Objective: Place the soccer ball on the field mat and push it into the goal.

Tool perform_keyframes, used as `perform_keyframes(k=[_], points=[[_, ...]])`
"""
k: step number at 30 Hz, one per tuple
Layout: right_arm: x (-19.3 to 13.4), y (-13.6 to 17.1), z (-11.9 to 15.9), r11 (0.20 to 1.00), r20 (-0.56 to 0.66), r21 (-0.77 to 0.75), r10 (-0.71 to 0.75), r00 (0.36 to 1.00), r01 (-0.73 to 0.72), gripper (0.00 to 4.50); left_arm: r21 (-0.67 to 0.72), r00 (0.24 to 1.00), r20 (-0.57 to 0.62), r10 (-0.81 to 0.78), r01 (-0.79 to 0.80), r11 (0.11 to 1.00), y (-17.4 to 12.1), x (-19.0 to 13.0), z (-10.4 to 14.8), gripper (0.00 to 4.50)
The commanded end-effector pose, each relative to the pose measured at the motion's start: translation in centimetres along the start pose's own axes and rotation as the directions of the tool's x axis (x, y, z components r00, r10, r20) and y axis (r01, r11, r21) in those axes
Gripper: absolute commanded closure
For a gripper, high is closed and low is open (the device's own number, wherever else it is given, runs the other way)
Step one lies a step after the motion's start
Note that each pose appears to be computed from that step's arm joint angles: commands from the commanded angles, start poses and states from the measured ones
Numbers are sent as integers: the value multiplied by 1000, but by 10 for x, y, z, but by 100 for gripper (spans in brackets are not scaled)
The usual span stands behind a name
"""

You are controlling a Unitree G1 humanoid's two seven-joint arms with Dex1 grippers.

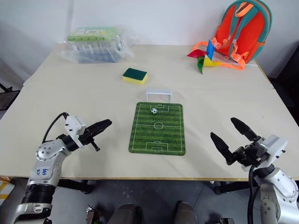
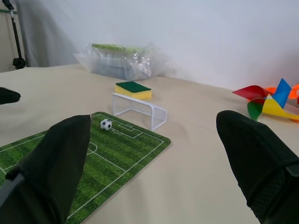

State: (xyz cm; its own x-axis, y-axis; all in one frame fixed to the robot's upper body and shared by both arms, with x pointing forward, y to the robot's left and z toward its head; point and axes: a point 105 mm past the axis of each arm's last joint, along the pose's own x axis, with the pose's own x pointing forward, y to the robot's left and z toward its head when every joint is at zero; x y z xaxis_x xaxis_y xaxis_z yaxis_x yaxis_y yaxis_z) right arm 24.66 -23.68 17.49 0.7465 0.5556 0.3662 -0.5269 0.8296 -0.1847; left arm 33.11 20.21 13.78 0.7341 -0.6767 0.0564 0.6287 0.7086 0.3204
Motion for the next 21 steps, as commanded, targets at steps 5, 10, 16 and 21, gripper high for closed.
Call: perform_keyframes(k=[5, 10, 16, 21], points=[[4, 2, 5, 999, 14, -20, 27, 1000, -26, 0, 4, 1000, -1, 29, -29, 1000, 4, -6, 10, 445], [9, 3, 6, 998, 9, -19, 53, 999, -53, 0, 13, 998, 24, 54, -55, 998, 5, -5, 17, 445], [12, -1, 8, 998, 9, -28, 61, 998, -60, 0, -7, 997, 19, 71, -71, 997, 6, -5, 17, 445], [12, -3, 6, 998, 7, -30, 57, 998, -56, 0, -11, 991, 25, 129, -129, 992, 11, -6, 20, 445]])
